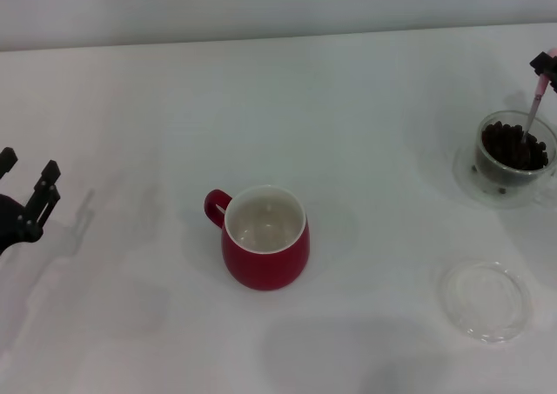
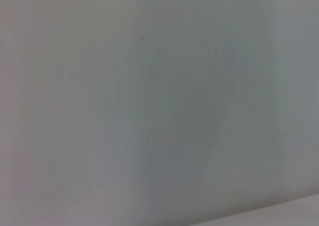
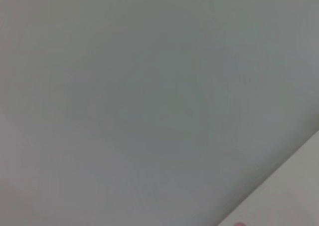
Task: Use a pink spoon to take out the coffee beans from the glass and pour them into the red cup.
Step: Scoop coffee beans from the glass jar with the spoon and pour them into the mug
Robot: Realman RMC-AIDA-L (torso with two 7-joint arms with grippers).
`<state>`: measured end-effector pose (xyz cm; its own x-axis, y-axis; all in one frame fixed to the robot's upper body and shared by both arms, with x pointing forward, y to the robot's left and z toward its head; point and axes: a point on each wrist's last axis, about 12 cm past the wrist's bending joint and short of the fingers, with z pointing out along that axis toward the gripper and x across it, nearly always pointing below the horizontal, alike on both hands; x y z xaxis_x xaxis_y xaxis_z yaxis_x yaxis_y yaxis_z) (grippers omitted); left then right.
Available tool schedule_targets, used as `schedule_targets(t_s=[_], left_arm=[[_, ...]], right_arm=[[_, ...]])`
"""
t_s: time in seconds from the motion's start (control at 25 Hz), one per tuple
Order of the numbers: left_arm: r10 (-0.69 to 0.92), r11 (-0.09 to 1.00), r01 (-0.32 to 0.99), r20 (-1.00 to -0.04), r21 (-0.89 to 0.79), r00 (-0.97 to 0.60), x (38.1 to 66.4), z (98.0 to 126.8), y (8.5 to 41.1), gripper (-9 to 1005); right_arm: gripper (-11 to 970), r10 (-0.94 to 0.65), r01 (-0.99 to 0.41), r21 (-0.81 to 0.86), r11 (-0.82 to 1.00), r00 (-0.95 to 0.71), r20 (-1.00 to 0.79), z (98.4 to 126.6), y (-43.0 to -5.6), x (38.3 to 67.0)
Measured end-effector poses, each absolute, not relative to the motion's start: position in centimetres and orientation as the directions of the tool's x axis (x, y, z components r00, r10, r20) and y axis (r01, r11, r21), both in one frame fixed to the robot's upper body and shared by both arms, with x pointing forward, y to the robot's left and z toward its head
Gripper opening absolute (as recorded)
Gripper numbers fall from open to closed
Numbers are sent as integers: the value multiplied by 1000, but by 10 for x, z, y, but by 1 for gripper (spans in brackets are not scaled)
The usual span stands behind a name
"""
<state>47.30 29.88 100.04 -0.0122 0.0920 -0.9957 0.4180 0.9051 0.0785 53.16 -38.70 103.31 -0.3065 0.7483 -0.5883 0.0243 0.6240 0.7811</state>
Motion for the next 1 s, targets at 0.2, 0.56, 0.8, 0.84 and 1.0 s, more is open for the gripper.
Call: schedule_targets(t_s=[0.2,0.56,0.8,0.84,1.0], left_arm=[[92,904,420,-996,79,-12,473,1000,298,566],[92,903,422,-996,78,-13,473,1000,298,565],[91,903,422,-996,78,-12,473,1000,297,565],[91,903,422,-996,78,-11,473,1000,297,565],[91,904,421,-996,78,-11,474,1001,297,565]], right_arm=[[154,751,24,781,624,-296,-591,1035,-390,532],[154,753,24,775,631,-258,-605,1041,-400,532],[154,774,29,795,605,-254,-580,1042,-400,534],[154,780,32,801,598,-253,-573,1042,-400,534],[155,808,35,830,557,-254,-532,1043,-399,534]])
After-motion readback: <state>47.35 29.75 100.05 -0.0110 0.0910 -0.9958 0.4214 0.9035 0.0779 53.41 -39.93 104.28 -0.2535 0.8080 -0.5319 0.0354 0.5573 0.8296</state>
